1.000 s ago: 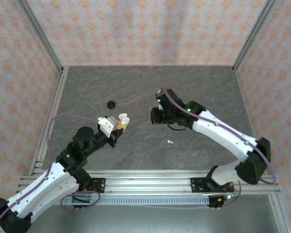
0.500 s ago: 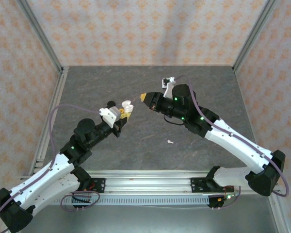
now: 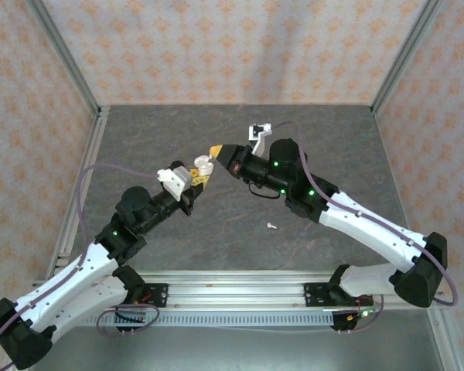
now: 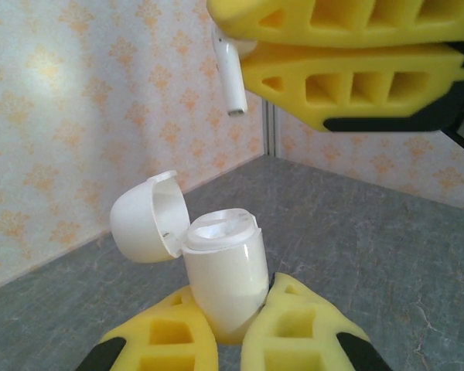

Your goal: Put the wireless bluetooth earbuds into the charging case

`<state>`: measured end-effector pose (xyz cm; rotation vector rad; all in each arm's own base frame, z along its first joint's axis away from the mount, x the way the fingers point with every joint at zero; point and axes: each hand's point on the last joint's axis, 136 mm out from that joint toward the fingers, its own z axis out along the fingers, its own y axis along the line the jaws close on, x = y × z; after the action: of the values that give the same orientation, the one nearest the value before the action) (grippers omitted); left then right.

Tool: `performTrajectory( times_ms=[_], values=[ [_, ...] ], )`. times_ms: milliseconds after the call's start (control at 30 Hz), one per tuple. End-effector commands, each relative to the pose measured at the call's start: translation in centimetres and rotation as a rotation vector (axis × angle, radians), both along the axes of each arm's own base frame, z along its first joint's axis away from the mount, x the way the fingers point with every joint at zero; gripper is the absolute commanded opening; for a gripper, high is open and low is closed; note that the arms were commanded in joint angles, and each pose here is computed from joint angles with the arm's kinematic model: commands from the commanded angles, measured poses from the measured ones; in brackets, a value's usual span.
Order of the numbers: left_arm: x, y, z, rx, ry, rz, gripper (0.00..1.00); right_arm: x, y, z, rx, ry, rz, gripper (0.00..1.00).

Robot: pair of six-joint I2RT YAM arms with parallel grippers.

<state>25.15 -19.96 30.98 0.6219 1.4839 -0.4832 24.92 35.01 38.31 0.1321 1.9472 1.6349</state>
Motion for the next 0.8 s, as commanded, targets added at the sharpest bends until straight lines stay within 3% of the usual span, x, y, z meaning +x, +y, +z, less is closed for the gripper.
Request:
performTrajectory(
  times_ms=[0, 767],
  values=[
    [-0.3, 0.1, 2.7, -0.047, -0.062, 0.002, 0.0, -0.3, 0.7, 0.9, 0.061, -0.011, 0.006, 0.1],
    [-0.1, 0.9, 3.5, -0.069, -0.088, 0.046, 0.0, 0.0, 1.5, -1.8, 0.046, 0.068, -0.015, 0.1]
  ],
)
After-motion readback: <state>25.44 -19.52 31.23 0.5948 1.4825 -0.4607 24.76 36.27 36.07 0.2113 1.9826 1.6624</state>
